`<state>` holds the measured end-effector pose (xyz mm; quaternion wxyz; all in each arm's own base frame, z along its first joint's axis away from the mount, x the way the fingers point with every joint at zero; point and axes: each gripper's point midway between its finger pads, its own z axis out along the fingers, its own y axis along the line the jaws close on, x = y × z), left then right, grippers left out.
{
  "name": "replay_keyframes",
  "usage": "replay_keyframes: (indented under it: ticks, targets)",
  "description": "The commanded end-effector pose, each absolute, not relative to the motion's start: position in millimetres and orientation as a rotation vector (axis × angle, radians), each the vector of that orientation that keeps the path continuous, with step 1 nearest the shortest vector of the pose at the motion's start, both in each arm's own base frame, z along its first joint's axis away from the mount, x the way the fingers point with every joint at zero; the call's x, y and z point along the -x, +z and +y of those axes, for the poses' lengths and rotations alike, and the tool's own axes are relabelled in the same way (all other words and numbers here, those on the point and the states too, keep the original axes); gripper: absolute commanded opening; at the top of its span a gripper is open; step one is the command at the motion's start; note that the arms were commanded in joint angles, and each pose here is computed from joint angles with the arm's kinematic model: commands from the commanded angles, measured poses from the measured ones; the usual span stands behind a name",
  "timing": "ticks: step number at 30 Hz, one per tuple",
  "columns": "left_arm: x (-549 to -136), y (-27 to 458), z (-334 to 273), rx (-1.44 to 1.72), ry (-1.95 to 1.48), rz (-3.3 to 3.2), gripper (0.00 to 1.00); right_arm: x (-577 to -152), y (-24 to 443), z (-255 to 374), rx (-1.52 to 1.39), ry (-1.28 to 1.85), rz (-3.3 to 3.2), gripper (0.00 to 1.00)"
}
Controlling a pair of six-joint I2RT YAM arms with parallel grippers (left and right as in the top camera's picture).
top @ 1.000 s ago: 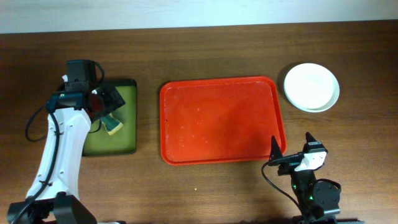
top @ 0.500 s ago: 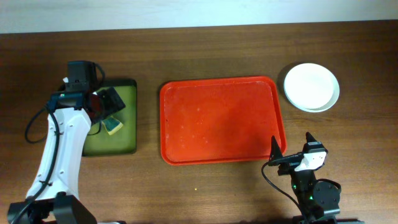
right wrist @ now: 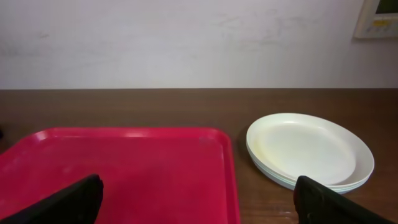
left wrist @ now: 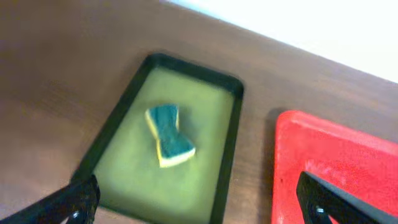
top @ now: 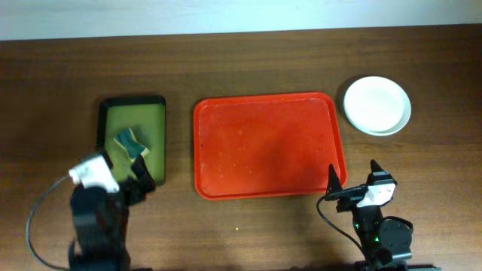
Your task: Clean dirty plates on tray and stack at the side
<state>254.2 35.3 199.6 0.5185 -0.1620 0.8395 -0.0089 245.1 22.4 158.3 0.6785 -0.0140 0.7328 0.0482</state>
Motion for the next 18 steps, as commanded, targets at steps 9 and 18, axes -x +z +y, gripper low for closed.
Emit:
replay_keyframes:
  ticks: [9, 18]
  targets:
    - [-240.0, 218.1, 18.0, 0.13, -0.02, 1.595, 0.99, -245.2, 155.3, 19.9, 0.022, 0.098, 1.651, 0.99]
    - [-243.2, 197.4, 5.6, -0.045, 0.037, 1.526, 0.99, -245.2, 155.3, 19.9, 0.021, 0.098, 1.651, 0.99]
